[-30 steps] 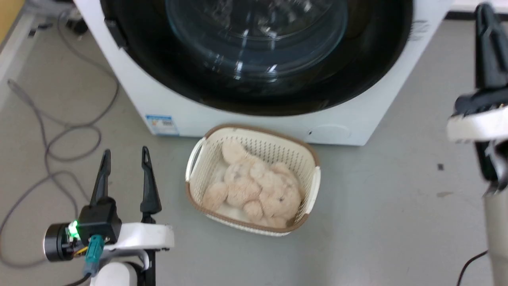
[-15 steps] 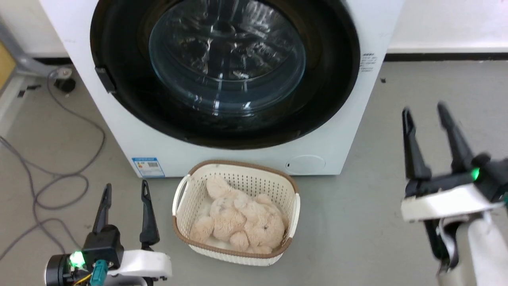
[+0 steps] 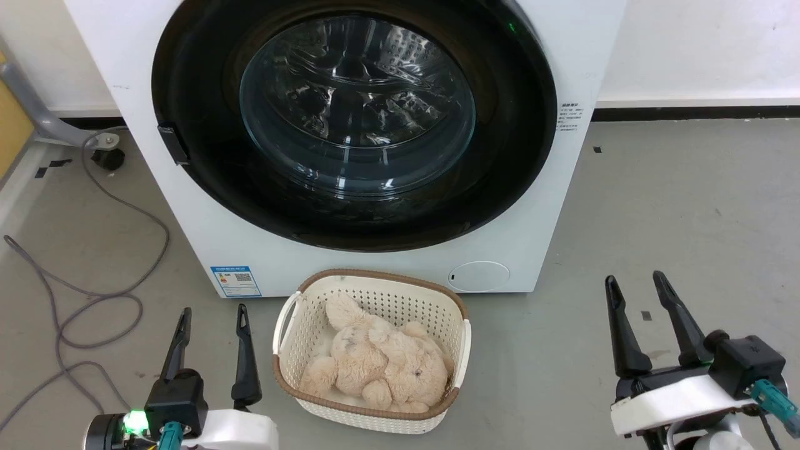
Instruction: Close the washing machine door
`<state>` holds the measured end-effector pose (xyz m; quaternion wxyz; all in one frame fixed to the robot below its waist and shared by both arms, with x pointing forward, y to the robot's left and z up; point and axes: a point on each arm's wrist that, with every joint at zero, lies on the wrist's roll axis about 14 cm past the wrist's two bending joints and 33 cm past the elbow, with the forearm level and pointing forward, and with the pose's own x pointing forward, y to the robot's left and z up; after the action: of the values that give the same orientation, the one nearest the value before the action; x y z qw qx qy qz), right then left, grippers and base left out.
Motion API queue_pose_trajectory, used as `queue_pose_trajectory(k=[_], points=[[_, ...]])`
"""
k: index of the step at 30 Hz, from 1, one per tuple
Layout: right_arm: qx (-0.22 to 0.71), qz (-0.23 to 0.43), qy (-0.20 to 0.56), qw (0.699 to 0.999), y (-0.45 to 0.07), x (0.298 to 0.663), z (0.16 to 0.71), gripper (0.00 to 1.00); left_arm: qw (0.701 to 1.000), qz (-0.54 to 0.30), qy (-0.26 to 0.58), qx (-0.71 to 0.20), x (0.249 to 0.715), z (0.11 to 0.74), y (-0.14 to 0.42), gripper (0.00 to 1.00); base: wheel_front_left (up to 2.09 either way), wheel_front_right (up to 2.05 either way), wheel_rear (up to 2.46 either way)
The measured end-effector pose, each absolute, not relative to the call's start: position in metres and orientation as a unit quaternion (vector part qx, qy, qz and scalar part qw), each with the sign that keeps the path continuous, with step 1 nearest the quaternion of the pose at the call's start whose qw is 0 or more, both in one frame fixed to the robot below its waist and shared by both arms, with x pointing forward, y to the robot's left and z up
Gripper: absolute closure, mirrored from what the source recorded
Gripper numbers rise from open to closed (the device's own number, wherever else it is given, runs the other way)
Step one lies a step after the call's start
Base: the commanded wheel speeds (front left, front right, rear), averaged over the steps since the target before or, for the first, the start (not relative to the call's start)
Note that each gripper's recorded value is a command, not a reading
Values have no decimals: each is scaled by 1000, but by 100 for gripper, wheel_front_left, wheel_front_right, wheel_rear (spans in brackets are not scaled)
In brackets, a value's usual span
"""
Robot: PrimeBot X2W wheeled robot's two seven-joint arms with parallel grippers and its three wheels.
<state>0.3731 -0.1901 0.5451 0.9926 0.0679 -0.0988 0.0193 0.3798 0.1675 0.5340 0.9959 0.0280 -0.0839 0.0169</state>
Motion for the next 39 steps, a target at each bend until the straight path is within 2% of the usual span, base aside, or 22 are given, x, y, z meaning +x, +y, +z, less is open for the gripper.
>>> queue_pose_trajectory(k=[4, 5, 39], points=[[77, 20, -95, 992, -189, 371, 542, 0, 996, 14, -84, 27, 379, 534, 167, 0, 0, 0, 0], [79, 20, -93, 992, -189, 371, 541, 100, 996, 13, -83, 26, 378, 533, 167, 100, 0, 0, 0], [57, 35, -74, 995, -180, 375, 540, 100, 998, 11, -61, 24, 376, 530, 169, 100, 0, 0, 0]])
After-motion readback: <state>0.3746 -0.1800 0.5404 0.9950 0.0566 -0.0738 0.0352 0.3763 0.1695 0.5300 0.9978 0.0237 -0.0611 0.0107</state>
